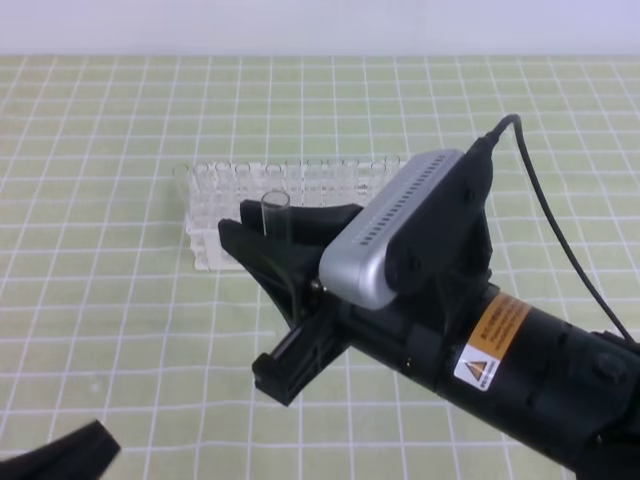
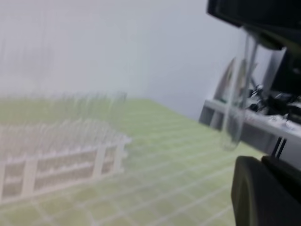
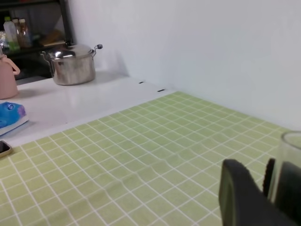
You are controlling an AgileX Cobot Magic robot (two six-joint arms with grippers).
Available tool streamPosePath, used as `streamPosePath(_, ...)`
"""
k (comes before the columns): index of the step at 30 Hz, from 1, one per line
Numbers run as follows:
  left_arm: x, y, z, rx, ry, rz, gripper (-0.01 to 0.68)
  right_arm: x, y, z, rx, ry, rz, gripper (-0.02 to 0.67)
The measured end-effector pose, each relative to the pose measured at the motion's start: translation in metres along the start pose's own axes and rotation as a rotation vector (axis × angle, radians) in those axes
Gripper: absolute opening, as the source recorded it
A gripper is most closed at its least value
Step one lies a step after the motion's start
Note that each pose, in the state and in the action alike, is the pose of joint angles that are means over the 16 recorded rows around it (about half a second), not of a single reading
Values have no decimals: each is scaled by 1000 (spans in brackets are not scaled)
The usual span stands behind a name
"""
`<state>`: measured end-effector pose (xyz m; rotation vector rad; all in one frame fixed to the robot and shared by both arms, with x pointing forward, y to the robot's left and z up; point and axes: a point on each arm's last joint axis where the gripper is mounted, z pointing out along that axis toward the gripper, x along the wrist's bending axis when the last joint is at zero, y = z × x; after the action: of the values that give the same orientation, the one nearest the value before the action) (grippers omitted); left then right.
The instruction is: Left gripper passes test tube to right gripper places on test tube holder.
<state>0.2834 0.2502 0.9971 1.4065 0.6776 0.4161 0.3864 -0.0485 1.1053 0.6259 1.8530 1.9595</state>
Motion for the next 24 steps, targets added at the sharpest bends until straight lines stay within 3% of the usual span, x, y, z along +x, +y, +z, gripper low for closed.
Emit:
streamPosePath(10,5,-21,-2,103,36,-14,-2,-39,2,0,-18,-153,-20,85)
streamPosePath(18,7,-25,-2,144,52,-17,-2,-84,2,0,-67,-323,-66,85)
streamPosePath(24,7,-25,-2,148,53,-17,-2,-104,-3,2,-88,-396,-83,85)
